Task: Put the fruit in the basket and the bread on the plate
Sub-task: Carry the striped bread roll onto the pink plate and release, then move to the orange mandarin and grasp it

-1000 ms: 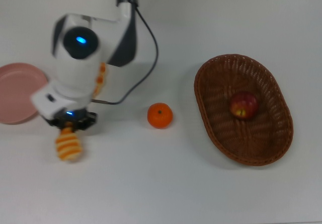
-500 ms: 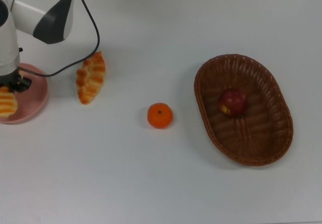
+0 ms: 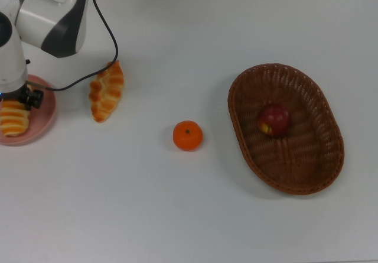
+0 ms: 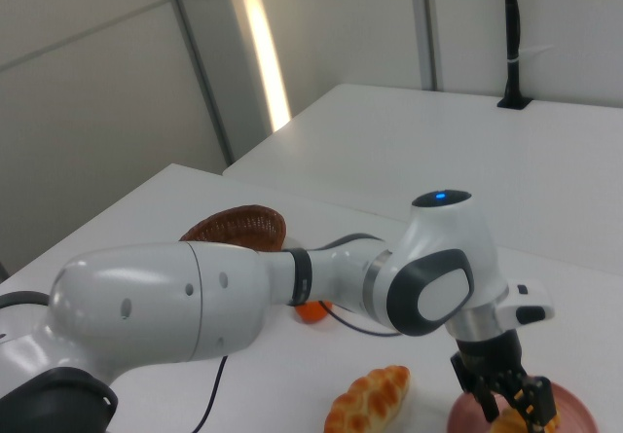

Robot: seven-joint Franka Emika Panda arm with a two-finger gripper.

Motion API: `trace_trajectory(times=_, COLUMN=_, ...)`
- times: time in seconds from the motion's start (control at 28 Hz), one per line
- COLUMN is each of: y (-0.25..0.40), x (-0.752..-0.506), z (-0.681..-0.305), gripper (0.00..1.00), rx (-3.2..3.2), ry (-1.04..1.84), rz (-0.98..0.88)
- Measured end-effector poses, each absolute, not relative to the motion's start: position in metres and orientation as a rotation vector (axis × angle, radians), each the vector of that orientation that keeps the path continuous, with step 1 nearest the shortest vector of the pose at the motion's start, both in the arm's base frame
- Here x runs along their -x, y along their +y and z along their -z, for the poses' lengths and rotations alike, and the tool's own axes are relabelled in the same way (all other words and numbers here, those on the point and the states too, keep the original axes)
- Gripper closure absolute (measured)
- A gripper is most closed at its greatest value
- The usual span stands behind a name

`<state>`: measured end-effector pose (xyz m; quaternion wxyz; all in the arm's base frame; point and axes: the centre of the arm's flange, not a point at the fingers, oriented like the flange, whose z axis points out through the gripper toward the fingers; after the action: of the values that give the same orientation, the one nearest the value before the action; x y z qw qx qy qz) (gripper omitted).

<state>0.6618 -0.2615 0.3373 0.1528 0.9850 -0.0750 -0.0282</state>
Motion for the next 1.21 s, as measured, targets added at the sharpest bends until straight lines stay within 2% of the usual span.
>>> trace_trajectory(times=0.14, y=-0.256, x=-0.665, z=-0.359, gripper=0.11, rx=-2.885, ry=-0.229, rz=0.017)
trace_trajectory(times=0.18, y=-0.251, x=-0.668, z=-0.367, gripper=0.04, rx=-2.905, ry=-0.225, rz=-0.009)
trace_trajectory(times=0.25, y=-0.242, x=-0.671, z=-0.377, gripper=0.0, rx=-2.921, ry=-0.214, rz=-0.038)
trace_trajectory(times=0.46, y=-0.178, x=-0.688, z=-0.39, gripper=0.0, rx=-2.979, ry=-0.119, rz=-0.065)
trace_trajectory(times=0.75, y=-0.033, x=-0.706, z=-0.387, gripper=0.0, rx=-3.06, ry=0.129, rz=-0.05)
trace_trajectory(times=1.04, y=0.078, x=-0.702, z=-0.382, gripper=0.0, rx=-3.056, ry=0.348, rz=-0.042)
trace_trajectory(times=1.21, y=0.115, x=-0.697, z=-0.366, gripper=0.0, rx=-3.047, ry=0.415, rz=-0.01)
